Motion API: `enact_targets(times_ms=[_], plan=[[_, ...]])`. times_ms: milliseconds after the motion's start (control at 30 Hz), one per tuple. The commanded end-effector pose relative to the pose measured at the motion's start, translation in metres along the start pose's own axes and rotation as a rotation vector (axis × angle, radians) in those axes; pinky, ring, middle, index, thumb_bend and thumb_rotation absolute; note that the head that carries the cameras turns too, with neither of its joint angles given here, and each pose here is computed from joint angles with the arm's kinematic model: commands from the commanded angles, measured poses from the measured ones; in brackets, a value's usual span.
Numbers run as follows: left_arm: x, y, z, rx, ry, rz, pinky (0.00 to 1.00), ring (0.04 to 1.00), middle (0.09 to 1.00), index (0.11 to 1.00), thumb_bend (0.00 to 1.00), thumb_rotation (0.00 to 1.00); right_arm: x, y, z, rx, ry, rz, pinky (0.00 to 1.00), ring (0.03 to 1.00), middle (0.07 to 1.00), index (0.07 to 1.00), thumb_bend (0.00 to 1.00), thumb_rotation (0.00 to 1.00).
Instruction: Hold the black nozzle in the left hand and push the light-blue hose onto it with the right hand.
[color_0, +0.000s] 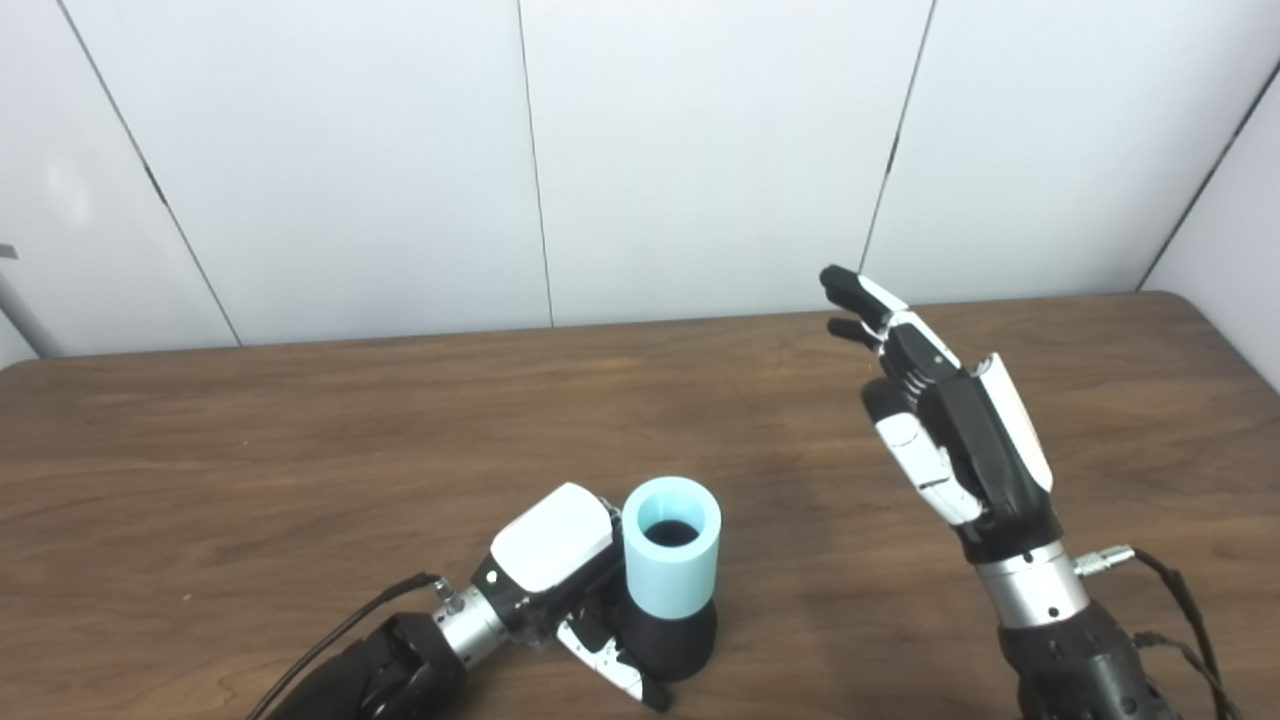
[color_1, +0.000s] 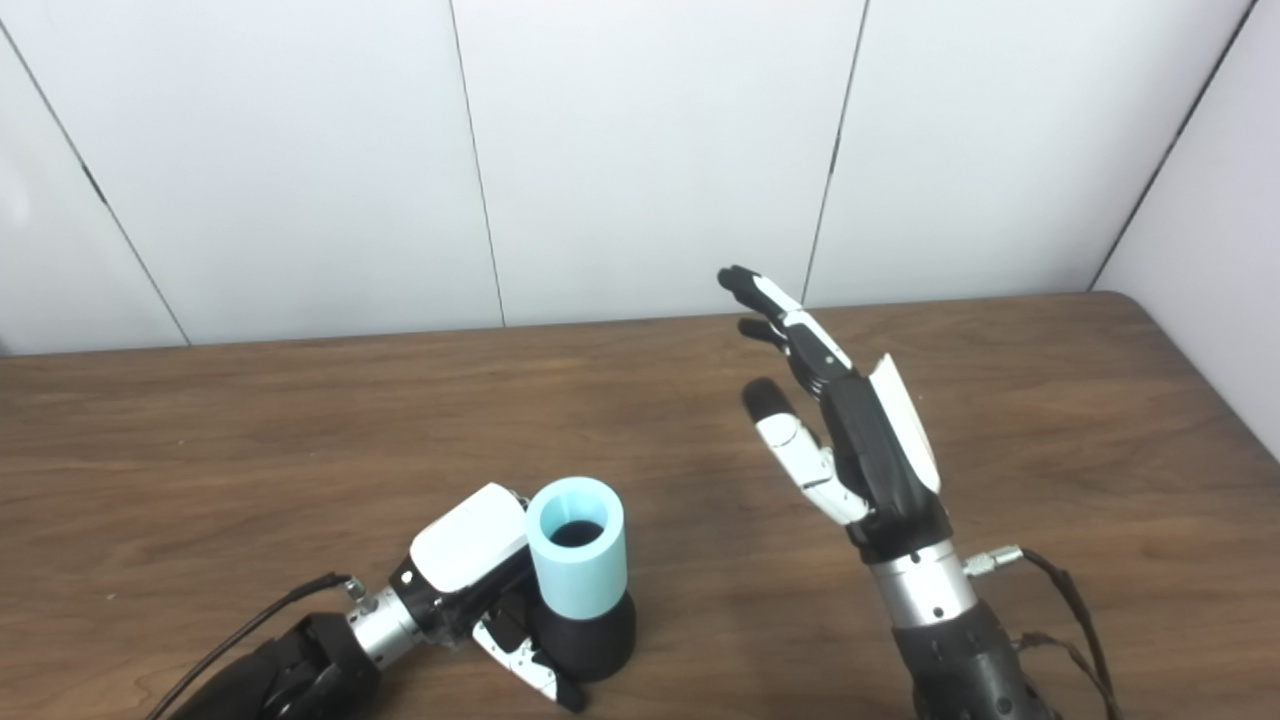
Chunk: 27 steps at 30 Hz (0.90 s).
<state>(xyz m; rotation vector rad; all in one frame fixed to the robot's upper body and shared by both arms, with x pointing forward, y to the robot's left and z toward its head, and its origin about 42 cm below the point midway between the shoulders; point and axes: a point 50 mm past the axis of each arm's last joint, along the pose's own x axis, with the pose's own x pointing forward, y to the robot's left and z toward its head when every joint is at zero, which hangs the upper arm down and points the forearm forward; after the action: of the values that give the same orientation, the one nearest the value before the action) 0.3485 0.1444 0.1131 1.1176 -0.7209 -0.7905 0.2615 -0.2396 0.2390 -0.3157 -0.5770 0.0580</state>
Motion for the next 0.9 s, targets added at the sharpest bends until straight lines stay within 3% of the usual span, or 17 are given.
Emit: enact_targets(times_ms=[0,300,633,867], plan=[[-0.027,-0.033,-0.003,-0.024,0.070,-0.106,0.08,0.131,0.191,0.482,0.52,0.04,0.003,-0.003,0.000,0.036,-0.016,-0.039,0.82,0.889,0.899,0.837,0.19,0.96],[-0.026,-0.033,-0.003,-0.026,0.070,-0.110,0.09,0.137,0.196,0.483,0.52,0.04,-0.006,-0.002,-0.025,0.038,0.091,-0.045,0.78,0.877,0.882,0.837,0.20,1.00],[-0.027,-0.032,-0.003,-0.025,0.071,-0.118,0.09,0.138,0.200,0.483,0.52,0.04,-0.023,0.002,-0.066,0.088,0.257,-0.013,0.86,0.923,0.924,0.874,0.16,0.99],[-0.025,-0.033,-0.003,-0.026,0.067,-0.103,0.08,0.135,0.195,0.483,0.52,0.04,-0.031,0.009,-0.082,0.175,0.370,-0.038,0.89,0.930,0.928,0.893,0.12,0.88]])
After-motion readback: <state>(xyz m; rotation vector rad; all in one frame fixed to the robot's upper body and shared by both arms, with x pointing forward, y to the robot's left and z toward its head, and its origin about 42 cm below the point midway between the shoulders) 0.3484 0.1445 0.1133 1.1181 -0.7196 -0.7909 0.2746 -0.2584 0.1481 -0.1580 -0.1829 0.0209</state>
